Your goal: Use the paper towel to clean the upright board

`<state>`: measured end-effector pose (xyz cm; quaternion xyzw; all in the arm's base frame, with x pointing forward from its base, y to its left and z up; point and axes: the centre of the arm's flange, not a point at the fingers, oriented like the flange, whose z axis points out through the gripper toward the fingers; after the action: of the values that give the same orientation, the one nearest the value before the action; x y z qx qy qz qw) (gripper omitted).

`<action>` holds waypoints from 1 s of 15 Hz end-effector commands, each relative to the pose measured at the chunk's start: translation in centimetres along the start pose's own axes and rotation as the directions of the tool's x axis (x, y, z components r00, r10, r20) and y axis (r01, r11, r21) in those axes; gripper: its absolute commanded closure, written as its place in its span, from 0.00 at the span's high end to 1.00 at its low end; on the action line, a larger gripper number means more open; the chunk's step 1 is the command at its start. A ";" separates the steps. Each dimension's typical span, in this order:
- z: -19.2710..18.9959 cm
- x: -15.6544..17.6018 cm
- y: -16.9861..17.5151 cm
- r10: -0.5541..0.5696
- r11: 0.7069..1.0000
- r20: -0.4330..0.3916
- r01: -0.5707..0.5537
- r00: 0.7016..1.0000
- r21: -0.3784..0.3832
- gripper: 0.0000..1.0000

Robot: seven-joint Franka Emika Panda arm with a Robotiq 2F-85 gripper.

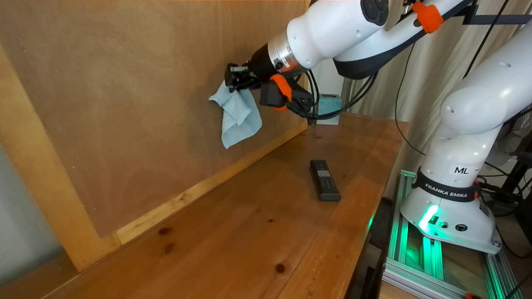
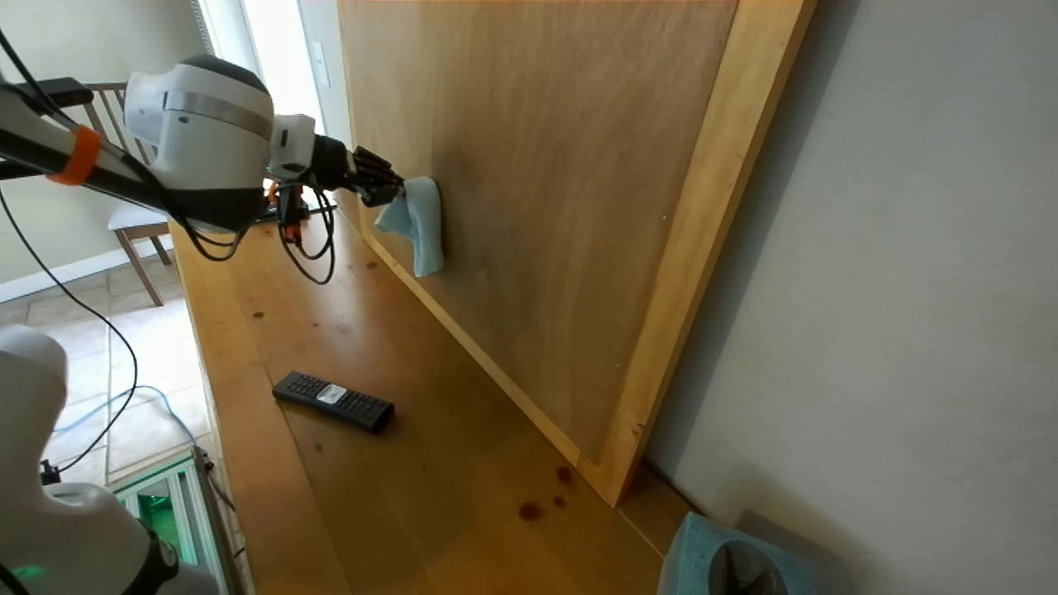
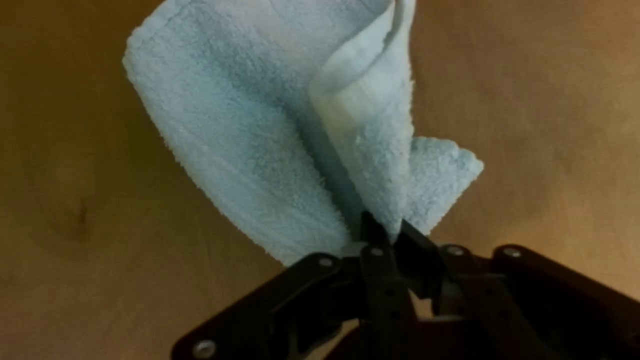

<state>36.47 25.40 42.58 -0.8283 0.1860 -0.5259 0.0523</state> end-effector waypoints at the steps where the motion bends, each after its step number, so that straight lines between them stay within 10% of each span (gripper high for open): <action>1: 1.9 -1.4 0.9 -0.007 1.000 0.056 0.008 0.998 -0.019 0.02; 15: 5.2 1.2 5.1 0.025 0.970 -0.041 -0.034 0.999 -0.240 0.02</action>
<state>39.24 20.80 37.89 -0.8350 0.2361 -0.4954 -0.0384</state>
